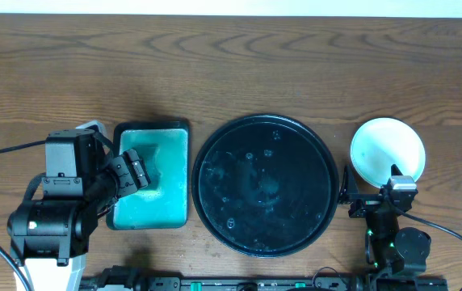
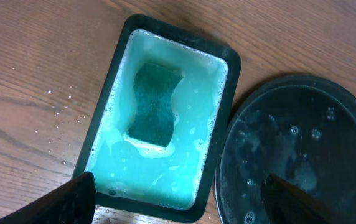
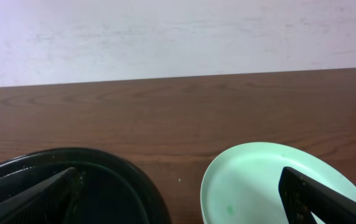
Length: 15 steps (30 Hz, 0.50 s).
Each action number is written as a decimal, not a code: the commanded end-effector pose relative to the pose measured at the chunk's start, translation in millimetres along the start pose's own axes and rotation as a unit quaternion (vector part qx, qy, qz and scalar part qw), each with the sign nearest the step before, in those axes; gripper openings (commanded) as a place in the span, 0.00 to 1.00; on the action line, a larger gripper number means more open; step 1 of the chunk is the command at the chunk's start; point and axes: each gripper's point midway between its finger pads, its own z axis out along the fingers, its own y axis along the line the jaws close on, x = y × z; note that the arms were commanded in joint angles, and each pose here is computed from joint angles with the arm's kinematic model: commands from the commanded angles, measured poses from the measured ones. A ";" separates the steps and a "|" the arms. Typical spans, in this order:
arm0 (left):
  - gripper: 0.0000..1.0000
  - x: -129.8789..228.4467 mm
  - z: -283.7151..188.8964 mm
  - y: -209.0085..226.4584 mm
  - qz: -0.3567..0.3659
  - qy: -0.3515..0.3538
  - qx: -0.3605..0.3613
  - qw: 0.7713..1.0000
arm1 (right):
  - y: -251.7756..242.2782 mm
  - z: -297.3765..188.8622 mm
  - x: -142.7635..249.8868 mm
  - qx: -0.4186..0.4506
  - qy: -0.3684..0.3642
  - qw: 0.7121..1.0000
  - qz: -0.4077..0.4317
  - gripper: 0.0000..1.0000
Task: Clean dirty plates on tray and stack at the side
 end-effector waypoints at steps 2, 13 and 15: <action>0.85 -1.5 -7.2 5.2 0.003 -0.026 -0.006 1.000 | 0.7 0.5 2.5 -0.001 0.000 1.000 0.000 0.99; 0.86 -44.5 -27.2 -24.8 0.061 -0.404 0.159 0.899 | 0.7 0.5 2.5 -0.001 0.000 1.000 0.000 0.99; 0.86 -30.9 -15.8 -18.7 0.062 -0.418 0.165 0.891 | 0.7 0.5 2.5 -0.001 0.000 1.000 0.000 0.99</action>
